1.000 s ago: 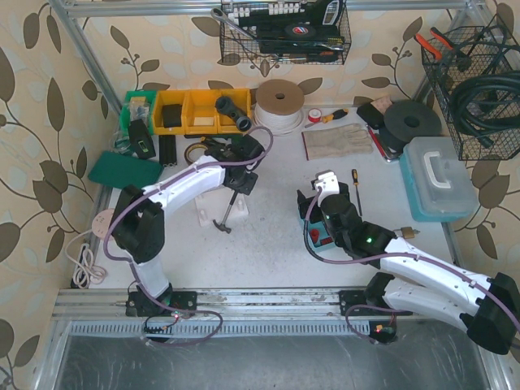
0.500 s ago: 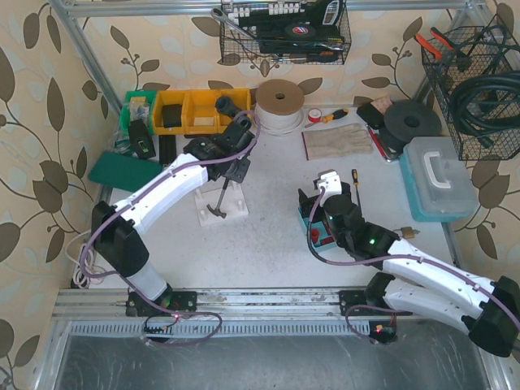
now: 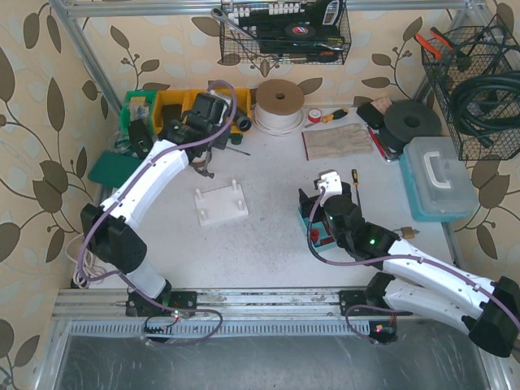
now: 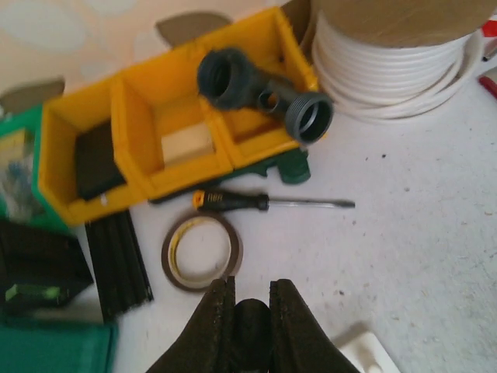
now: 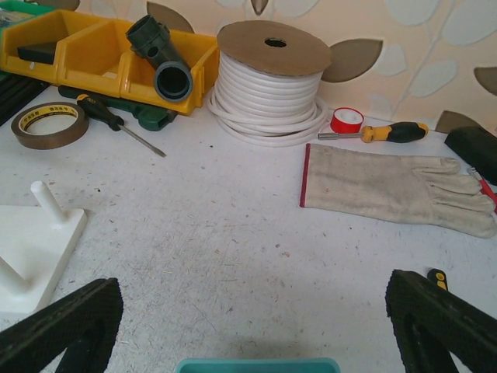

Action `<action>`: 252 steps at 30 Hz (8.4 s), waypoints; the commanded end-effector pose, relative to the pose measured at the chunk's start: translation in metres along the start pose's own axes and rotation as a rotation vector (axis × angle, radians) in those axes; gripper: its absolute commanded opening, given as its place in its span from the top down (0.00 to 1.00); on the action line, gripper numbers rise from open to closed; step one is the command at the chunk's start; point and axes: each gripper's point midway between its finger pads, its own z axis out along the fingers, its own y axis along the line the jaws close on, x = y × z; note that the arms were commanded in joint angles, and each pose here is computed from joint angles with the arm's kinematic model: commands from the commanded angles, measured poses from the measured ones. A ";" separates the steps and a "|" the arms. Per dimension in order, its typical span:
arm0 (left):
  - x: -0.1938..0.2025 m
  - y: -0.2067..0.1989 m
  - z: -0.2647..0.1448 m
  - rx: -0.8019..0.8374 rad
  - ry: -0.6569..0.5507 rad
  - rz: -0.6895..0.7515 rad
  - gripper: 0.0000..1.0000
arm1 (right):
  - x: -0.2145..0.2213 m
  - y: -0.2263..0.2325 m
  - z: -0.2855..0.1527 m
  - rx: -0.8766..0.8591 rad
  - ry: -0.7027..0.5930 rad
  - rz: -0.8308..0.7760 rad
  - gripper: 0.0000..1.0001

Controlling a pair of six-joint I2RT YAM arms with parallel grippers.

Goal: Install the large spring

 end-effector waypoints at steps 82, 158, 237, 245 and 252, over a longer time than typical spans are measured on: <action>0.103 -0.175 -0.066 0.641 -0.083 0.082 0.49 | 0.093 -0.048 -0.015 -0.021 0.576 0.338 0.41; 0.181 -0.356 -0.075 0.660 0.212 0.708 0.49 | 0.106 -0.077 0.032 -0.082 0.678 0.343 0.57; 0.146 -0.346 -0.049 0.617 0.322 0.694 0.86 | 0.125 -0.174 0.006 0.296 0.421 0.670 0.53; 0.096 -0.331 -0.080 0.598 0.204 0.657 0.90 | 0.123 -0.177 0.003 0.312 0.408 0.669 0.51; 0.060 -0.274 -0.099 0.488 0.166 0.584 0.94 | 0.119 -0.173 0.003 0.282 0.400 0.660 0.39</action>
